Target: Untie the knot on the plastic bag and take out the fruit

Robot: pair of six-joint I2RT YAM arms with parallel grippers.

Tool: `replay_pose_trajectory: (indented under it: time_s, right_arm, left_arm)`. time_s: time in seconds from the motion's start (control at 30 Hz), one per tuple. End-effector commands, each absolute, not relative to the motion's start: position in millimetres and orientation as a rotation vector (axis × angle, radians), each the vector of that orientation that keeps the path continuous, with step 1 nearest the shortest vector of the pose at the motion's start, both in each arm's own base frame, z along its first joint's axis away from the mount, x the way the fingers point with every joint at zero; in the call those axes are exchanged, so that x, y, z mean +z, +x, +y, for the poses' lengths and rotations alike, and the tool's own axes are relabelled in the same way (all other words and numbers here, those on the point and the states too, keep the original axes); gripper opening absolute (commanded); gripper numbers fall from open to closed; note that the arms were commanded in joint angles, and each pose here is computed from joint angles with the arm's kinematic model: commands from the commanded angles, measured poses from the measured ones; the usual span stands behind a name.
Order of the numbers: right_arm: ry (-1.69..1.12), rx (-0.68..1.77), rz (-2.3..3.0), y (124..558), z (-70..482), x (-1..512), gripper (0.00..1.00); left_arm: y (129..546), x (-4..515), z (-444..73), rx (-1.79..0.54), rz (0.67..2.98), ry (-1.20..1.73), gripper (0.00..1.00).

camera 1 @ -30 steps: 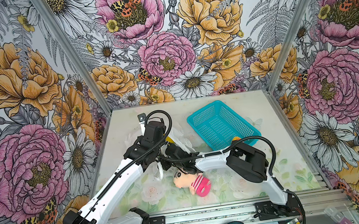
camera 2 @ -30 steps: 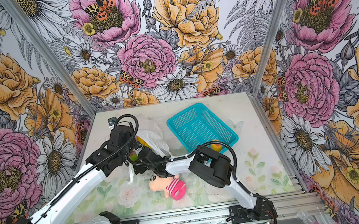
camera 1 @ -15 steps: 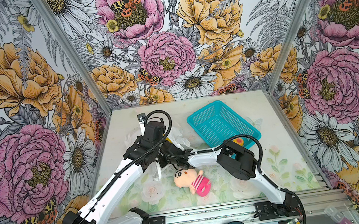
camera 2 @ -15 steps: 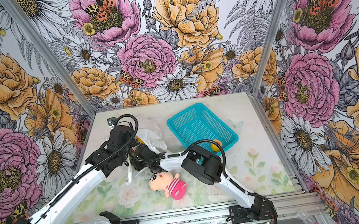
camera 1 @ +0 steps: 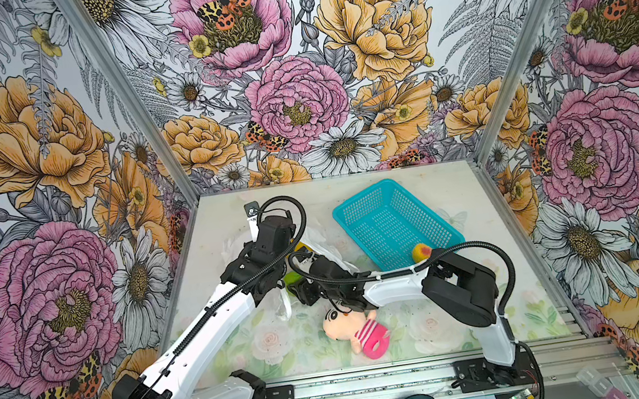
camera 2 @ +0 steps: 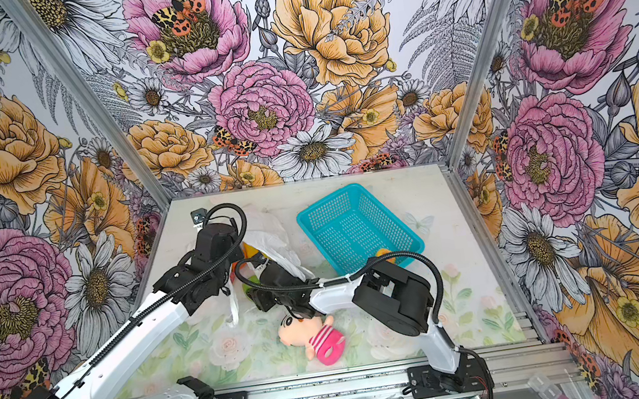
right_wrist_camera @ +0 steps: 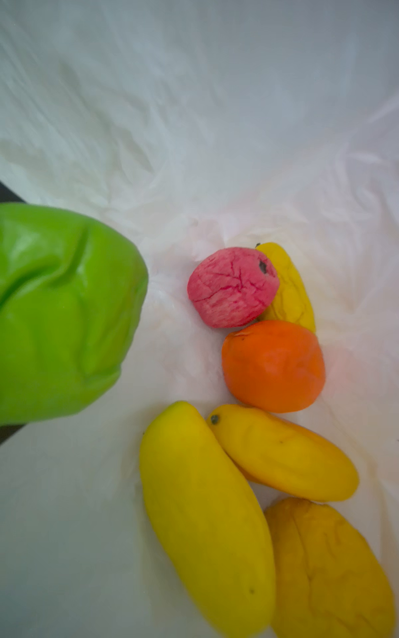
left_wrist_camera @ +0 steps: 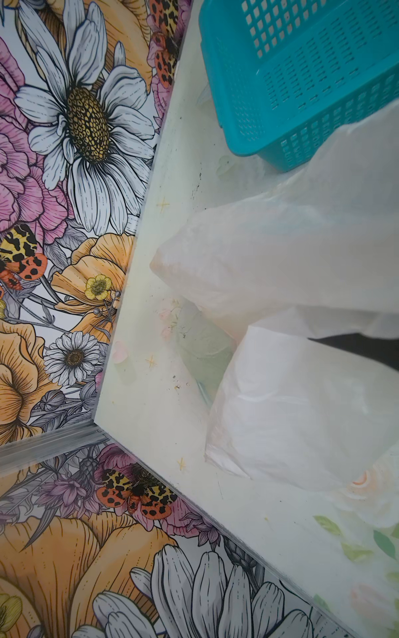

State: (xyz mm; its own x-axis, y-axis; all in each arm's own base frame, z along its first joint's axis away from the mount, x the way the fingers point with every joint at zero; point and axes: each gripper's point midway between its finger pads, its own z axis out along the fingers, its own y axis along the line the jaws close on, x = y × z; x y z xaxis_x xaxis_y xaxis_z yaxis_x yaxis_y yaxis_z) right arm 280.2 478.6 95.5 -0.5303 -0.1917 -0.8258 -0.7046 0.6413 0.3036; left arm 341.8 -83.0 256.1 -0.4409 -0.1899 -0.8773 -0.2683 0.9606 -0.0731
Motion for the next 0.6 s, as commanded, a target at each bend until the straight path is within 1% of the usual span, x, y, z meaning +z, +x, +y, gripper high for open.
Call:
replay_pose_trajectory:
  time_s: [0.0,0.07,0.23,0.43,0.57]
  right_arm:
    - [-0.654,0.827,1.9,280,476,140,0.38]
    - [-0.648,0.817,1.888,276,470,141,0.35]
    - [-0.644,0.804,1.829,262,451,152,0.34]
    - [-0.644,0.769,1.698,245,431,190,0.32]
    - [-0.608,0.749,1.615,234,405,220,0.31]
  left_arm:
    - [344,251,-77,0.125,2.034,-0.337,0.0]
    - [344,251,-77,0.125,2.037,-0.338,0.0]
    - [343,253,-76,0.114,2.031,-0.343,0.0]
    - [343,253,-75,0.115,2.031,-0.347,0.0]
    - [343,253,-75,0.112,2.029,-0.346,0.0]
